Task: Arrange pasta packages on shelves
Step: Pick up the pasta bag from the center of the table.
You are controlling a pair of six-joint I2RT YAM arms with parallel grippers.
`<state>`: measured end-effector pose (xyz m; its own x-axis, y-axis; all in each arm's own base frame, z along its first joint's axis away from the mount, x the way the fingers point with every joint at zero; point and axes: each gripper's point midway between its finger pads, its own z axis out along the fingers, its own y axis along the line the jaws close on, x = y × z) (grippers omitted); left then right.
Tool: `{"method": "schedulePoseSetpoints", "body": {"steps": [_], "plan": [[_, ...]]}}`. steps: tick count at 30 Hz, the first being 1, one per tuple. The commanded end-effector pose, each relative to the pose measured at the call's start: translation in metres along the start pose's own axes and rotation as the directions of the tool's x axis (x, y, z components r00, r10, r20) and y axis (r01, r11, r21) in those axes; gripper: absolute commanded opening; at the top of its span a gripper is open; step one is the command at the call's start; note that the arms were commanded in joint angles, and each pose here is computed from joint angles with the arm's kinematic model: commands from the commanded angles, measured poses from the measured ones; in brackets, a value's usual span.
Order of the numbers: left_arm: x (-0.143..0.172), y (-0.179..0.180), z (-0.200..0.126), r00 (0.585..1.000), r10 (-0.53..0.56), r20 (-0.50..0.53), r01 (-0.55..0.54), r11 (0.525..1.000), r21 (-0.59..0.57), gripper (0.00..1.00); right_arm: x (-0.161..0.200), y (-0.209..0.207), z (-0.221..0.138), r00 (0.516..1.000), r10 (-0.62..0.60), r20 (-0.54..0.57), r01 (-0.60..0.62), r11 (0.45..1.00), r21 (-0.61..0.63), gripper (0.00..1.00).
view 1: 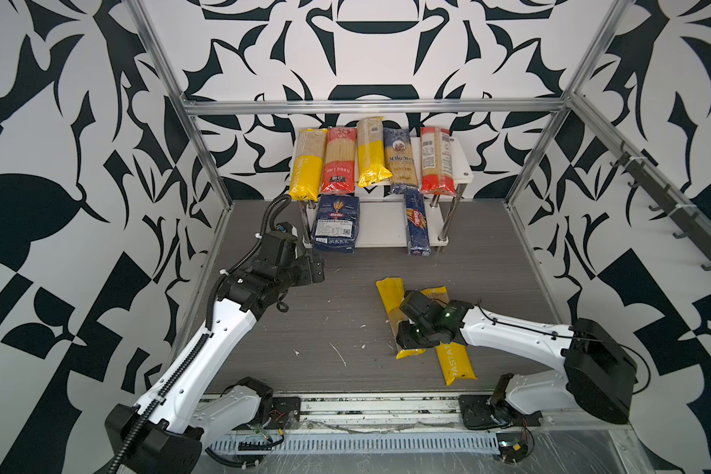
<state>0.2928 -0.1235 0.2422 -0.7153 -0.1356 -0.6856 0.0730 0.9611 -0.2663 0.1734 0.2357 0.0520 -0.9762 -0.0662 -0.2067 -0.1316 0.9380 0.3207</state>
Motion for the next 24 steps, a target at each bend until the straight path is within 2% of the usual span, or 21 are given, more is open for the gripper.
{"method": "schedulePoseSetpoints", "body": {"steps": [1,8,17,24], "plan": [[0.008,0.01,-0.001,1.0,-0.006,-0.017,0.005,0.999,-0.033,0.99,-0.039,0.045,-0.029,0.989,-0.048,0.14,0.069,0.987,-0.147,0.0],[0.007,0.013,-0.004,1.0,-0.016,-0.009,0.016,0.999,-0.042,0.99,-0.051,0.063,-0.041,0.984,-0.038,0.177,0.083,0.964,-0.254,0.0],[0.002,0.013,-0.007,0.999,-0.032,0.001,0.032,0.998,-0.047,0.99,-0.067,0.077,-0.069,0.974,0.014,0.225,0.083,0.904,-0.42,0.0],[-0.003,0.013,-0.011,0.999,-0.037,0.009,0.037,0.998,-0.055,0.99,-0.084,0.086,-0.091,0.963,0.011,0.268,0.121,0.874,-0.471,0.0]]}}
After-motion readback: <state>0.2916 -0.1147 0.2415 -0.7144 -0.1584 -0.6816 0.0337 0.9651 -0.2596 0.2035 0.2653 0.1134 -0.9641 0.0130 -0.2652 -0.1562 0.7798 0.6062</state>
